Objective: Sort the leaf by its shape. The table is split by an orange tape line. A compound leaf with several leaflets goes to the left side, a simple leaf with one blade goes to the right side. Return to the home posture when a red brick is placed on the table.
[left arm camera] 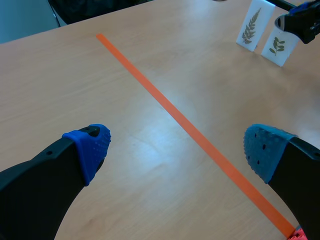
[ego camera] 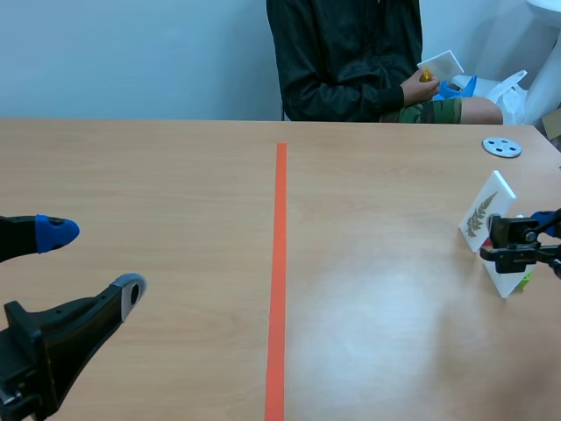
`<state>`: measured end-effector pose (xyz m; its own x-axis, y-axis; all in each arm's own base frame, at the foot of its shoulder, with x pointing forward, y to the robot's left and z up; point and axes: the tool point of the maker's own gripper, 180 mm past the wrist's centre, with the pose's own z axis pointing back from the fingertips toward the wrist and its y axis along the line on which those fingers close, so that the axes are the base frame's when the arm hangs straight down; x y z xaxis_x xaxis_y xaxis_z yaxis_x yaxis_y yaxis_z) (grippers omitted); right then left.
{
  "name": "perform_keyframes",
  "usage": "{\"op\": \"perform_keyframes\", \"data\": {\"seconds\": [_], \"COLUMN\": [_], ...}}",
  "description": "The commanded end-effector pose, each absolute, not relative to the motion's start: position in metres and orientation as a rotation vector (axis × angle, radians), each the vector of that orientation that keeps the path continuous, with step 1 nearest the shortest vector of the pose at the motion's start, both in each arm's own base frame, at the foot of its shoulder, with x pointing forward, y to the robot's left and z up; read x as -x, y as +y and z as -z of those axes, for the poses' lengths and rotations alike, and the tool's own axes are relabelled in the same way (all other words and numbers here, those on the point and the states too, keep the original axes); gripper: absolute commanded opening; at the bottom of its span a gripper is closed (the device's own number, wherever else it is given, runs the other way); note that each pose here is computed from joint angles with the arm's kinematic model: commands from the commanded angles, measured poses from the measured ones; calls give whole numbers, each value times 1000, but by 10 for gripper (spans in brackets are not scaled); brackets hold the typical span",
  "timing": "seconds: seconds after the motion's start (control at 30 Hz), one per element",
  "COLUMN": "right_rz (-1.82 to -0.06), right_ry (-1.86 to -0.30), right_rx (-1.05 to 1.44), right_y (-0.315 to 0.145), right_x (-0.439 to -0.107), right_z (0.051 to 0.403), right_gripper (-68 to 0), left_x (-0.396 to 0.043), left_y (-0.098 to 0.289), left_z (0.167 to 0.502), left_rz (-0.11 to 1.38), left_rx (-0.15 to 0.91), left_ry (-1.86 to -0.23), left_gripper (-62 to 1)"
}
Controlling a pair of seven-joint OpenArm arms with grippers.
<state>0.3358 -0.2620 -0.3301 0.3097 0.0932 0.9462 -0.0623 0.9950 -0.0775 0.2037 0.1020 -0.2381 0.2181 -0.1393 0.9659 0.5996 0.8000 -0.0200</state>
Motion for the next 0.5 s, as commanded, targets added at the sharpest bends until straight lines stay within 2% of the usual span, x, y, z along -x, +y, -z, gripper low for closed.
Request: {"op": "perform_keyframes", "data": {"seconds": [0.0,0.2,0.47], "right_rz": [-105,-133,-194], "right_ry": [-1289,-1342,-1294], "right_rx": [44,-15,-195], "right_y": [-271,-264,-234], "right_x": [-336,-319,-276], "right_z": [311,271,254], "right_gripper": [-321,-265,-259], "left_x": [-206,-206,-206], "left_y": [98,98,98], "left_z": [228,228,228], "left_rz": [524,524,525], "left_rx": [450,450,450], "left_ry": [-1295,-1295,-1294], "left_gripper": [-37,-37,-37]}}
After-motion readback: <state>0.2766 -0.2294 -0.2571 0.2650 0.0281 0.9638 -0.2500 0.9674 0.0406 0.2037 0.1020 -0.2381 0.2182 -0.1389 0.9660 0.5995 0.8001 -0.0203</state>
